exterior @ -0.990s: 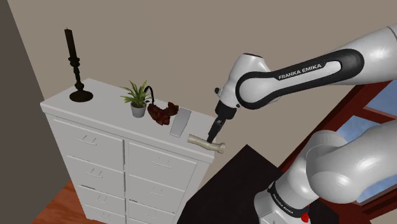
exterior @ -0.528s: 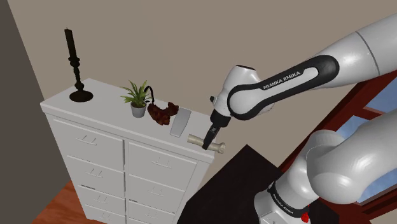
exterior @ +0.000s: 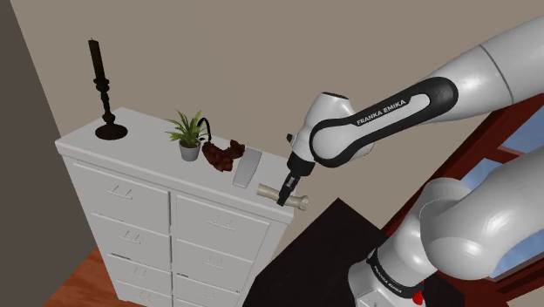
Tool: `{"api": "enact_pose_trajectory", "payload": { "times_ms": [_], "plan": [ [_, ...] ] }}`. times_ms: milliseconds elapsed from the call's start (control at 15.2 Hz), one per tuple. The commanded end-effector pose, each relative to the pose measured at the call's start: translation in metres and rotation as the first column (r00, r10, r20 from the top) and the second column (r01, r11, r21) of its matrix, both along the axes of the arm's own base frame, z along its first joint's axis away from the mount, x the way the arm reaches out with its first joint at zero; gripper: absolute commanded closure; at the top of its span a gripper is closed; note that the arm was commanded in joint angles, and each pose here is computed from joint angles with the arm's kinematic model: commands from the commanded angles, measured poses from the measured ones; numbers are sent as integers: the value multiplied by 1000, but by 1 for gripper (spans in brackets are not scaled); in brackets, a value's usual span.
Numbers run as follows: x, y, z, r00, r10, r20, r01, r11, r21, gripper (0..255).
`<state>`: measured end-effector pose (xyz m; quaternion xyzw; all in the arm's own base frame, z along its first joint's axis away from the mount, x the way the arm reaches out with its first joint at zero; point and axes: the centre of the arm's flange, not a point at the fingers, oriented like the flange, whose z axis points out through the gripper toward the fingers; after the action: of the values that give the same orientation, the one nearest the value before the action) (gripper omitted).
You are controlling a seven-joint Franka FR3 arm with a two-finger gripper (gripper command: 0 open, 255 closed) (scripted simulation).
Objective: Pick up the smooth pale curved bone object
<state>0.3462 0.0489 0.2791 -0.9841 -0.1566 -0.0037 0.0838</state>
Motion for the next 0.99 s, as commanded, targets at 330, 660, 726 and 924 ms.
{"api": "enact_pose_trajectory", "payload": {
  "times_ms": [330, 660, 726, 924],
  "plan": [
    [-1, 0, 9, 1000, -1, -3, 1, 1000, 0, 255],
    [-1, 0, 36, 1000, -1, -3, 1, 1000, 0, 255],
    [-1, 0, 41, 1000, -1, -3, 1, 1000, 0, 255],
    [-1, 0, 57, 1000, -1, -3, 1, 1000, 0, 255]
  ]
}}
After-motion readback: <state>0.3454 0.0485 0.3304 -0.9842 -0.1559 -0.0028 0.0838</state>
